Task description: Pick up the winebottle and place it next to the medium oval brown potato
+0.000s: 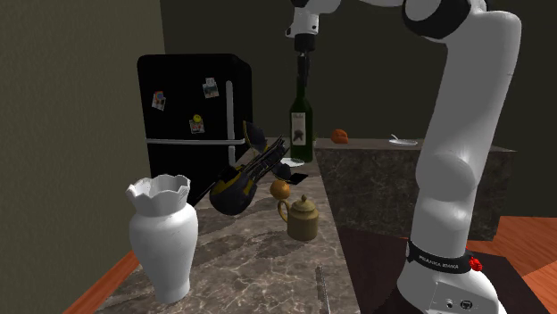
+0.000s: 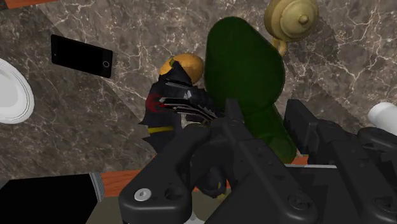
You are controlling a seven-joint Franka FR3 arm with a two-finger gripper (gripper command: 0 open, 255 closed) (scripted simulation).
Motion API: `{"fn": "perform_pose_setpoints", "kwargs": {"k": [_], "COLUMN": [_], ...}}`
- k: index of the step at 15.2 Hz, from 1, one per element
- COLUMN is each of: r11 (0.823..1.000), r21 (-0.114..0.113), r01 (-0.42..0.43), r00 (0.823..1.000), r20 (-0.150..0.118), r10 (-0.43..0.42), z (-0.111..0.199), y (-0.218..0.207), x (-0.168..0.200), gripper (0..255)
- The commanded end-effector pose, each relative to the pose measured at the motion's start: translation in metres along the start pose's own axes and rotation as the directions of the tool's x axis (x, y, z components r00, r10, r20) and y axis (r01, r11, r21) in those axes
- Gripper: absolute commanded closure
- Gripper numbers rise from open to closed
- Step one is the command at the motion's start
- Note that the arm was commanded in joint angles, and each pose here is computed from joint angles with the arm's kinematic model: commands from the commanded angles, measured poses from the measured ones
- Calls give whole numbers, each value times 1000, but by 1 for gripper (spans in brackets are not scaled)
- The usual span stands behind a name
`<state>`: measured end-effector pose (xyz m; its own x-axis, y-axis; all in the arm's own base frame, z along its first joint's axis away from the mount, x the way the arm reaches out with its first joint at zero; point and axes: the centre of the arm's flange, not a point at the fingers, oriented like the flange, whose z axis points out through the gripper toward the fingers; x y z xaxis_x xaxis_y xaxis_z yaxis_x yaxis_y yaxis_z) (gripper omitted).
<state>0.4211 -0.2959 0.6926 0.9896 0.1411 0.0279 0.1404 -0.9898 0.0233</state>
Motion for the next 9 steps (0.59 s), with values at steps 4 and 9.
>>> {"fn": "perform_pose_setpoints", "kwargs": {"k": [4, 9], "r11": [1000, 1000], "r21": [-1, -1], "r01": [1, 1], "r00": [1000, 1000], "r20": [0, 0], "r10": [-1, -1], "z": [25, 48], "y": [61, 123], "x": [-2, -4], "gripper": [255, 255]}}
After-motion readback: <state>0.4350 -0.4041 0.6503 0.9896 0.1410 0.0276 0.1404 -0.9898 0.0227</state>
